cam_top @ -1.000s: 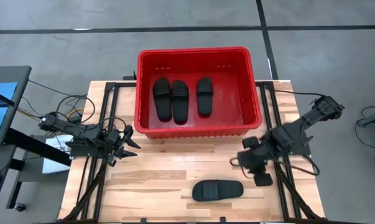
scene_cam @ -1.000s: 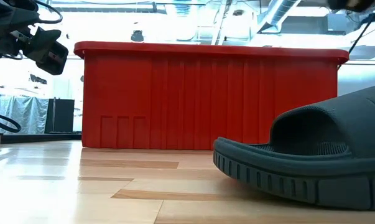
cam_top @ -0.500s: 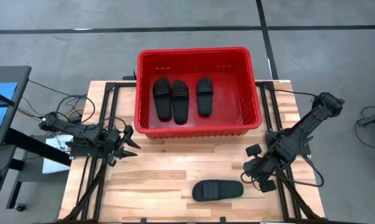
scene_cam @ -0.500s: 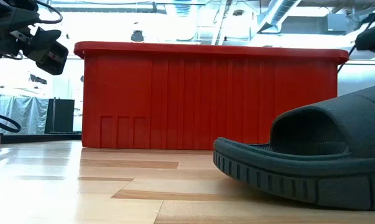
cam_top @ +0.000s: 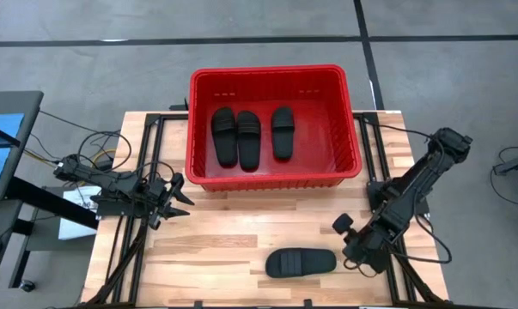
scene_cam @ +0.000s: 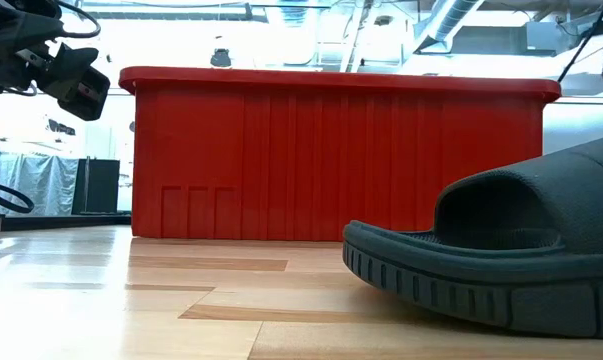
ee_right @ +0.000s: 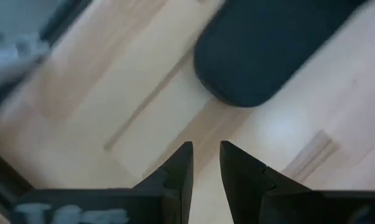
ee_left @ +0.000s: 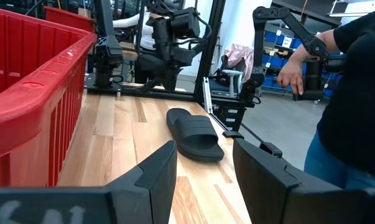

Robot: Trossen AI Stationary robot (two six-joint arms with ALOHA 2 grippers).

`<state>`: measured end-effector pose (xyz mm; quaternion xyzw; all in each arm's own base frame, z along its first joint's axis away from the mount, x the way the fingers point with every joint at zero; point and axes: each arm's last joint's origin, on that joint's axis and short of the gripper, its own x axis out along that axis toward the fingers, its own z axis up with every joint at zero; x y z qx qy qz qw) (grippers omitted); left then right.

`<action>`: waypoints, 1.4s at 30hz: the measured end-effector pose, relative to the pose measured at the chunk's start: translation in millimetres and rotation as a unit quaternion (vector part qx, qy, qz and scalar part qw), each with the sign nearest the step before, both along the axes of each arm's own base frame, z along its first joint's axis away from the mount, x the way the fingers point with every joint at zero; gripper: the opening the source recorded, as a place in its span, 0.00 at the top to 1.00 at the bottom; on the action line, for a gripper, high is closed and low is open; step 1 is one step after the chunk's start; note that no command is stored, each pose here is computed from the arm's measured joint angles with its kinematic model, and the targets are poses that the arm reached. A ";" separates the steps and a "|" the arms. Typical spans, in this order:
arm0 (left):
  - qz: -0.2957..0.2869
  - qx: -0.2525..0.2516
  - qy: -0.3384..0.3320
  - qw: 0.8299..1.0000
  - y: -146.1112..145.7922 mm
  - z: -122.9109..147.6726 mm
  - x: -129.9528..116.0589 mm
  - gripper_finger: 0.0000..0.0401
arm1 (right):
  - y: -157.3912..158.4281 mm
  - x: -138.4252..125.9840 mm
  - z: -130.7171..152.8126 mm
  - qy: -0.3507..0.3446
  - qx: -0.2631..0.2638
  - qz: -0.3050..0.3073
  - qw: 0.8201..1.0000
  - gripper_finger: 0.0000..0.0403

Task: Pick and place slides into bin
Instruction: Put the slipper into the bin

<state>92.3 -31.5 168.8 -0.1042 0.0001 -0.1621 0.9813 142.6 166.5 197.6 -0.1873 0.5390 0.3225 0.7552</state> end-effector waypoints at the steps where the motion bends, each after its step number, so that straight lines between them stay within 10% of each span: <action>1: 0.000 0.000 0.000 1.000 0.0 0.1 0.0 0.63 | 0.7 -0.2 -0.9 -0.008 -0.009 0.028 1.000 0.82; 13: 0.000 0.000 0.000 1.000 0.0 0.0 0.0 0.63 | 10.6 8.8 -36.0 -0.008 -0.120 0.189 0.975 0.82; 25: 0.000 0.000 0.000 1.000 0.0 0.1 0.0 0.63 | 22.3 28.5 -32.9 -0.009 -0.204 0.200 0.958 0.82; 42: 0.000 0.000 0.000 1.000 0.0 0.0 0.0 0.63 | 37.4 21.4 -25.8 -0.036 -0.199 0.274 0.940 0.82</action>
